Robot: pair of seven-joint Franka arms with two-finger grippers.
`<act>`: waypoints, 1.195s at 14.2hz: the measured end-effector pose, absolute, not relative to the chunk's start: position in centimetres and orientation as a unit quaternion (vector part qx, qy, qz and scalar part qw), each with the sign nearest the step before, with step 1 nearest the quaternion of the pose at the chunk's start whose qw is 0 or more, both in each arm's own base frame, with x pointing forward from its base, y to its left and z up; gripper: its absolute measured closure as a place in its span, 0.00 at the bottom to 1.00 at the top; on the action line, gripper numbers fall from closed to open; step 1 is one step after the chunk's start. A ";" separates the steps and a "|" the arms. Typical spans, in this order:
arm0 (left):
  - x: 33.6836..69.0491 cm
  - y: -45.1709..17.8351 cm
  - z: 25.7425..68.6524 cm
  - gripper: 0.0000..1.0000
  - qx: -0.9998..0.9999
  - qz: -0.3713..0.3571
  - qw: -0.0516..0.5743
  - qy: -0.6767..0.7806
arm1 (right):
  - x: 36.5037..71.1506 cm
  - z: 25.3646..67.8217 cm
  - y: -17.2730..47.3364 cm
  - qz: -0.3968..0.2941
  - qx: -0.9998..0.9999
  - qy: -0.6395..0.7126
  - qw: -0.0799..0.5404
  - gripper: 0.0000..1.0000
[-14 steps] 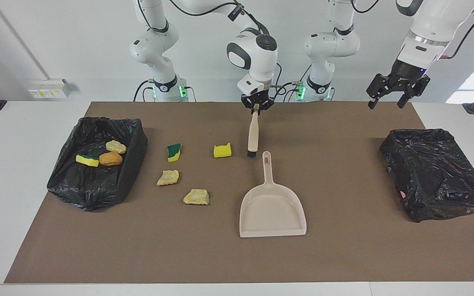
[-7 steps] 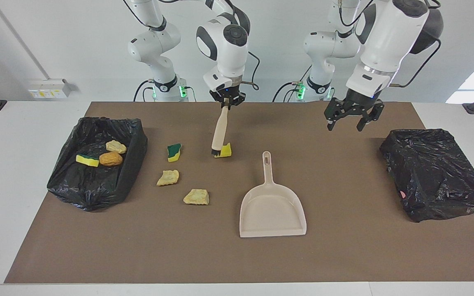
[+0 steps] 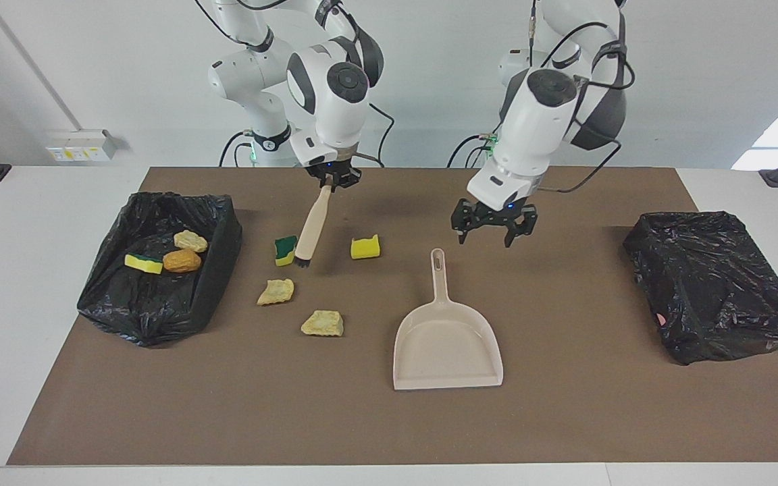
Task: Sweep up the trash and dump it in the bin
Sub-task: 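Reach the left gripper to the dustpan while the right gripper reaches the brush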
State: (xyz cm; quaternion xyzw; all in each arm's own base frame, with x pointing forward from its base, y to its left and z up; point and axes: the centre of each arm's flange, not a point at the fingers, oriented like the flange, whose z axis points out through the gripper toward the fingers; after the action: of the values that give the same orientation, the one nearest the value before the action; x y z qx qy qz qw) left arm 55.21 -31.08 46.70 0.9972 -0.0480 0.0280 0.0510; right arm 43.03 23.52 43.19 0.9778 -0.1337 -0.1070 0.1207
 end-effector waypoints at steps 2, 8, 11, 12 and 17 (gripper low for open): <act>55.6 -33.3 42.7 0.00 0.997 0.022 0.051 -0.044 | 44.4 42.7 20.2 -0.121 0.977 -0.133 0.116 0.74; 55.5 -33.8 38.0 0.00 0.997 0.027 0.055 -0.041 | 46.7 39.9 10.3 -0.135 0.982 -0.106 0.079 0.74; 54.0 -35.0 36.3 0.00 0.998 0.013 0.048 -0.050 | 45.7 38.1 8.8 -0.125 0.986 -0.090 0.062 0.74; 53.5 -35.7 35.6 0.00 0.998 0.008 0.046 -0.052 | 45.3 37.5 9.0 -0.122 0.987 -0.088 0.054 0.74; 53.5 -36.0 35.2 0.19 0.998 0.014 0.034 -0.057 | 44.4 35.7 10.2 -0.106 0.990 -0.089 0.021 0.74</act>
State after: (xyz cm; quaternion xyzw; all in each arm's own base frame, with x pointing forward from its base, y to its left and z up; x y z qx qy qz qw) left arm 53.50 -36.04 35.20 0.9977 -0.0574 0.0137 0.0344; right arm 44.41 10.22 35.71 0.9901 -0.0892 -0.1062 0.0205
